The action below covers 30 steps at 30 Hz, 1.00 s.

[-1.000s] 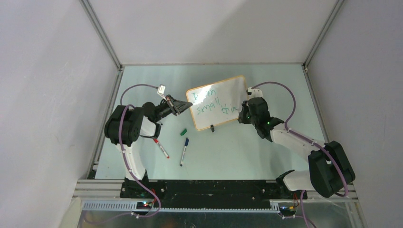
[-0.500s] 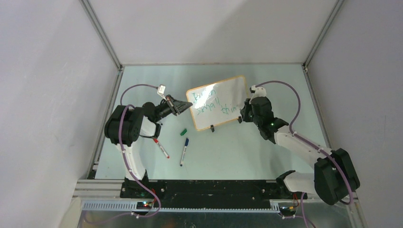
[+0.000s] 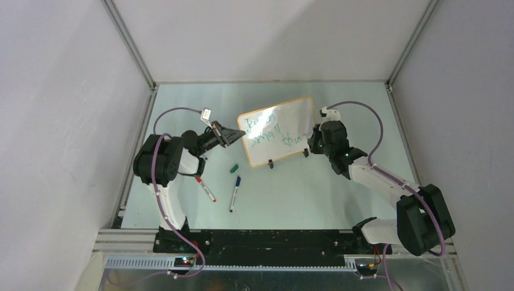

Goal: Write a sentence on the whiteboard

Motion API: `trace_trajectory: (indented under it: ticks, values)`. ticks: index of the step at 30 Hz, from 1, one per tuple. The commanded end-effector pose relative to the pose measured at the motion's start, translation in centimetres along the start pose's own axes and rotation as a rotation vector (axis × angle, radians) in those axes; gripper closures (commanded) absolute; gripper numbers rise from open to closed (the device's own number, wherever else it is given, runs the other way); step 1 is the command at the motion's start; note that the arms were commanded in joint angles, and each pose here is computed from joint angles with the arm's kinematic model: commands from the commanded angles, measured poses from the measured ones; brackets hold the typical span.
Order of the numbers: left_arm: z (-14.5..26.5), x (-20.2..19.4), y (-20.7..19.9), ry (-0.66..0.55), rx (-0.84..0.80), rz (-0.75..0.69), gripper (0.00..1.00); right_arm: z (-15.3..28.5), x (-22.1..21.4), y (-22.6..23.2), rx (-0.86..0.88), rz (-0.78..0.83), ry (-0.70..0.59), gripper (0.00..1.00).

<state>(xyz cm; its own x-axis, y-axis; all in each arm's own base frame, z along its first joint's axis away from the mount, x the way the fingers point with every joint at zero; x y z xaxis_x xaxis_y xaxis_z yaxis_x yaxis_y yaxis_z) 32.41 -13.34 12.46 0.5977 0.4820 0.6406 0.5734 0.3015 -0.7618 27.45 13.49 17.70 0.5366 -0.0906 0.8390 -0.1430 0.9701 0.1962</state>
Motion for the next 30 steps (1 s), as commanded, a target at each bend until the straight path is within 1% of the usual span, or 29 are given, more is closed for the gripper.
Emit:
trace_trajectory:
  ticks: [1, 19, 30]
  values:
    - [-0.1, 0.8, -1.6, -0.011, -0.064, -0.069, 1.0, -0.2, 1.6, 0.7, 0.029, -0.014, -0.037, 1.0]
    - [-0.1, 0.8, -1.6, -0.01, -0.065, -0.069, 1.0, -1.3, 1.6, -0.1, -0.022, -0.039, -0.041, 1.0]
    - [-0.1, 0.8, -1.6, -0.009, -0.066, -0.069, 1.0, -1.5, 1.7, 0.3, 0.032, -0.03, -0.04, 1.0]
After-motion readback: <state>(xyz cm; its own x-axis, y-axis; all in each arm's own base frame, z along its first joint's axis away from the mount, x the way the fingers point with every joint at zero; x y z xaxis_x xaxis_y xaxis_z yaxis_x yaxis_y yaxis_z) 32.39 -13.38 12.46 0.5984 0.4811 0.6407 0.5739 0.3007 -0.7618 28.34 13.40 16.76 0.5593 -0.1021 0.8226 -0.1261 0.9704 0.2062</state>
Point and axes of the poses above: each gripper's point midway between its finger pads, its own z axis back along the fingers, its own y axis along the line the jaws close on, x = y × z, the point moved 9 cm from there along z, back along the fingers, and after that the axes turned 2 degrees about z, right-handed, at the moved point
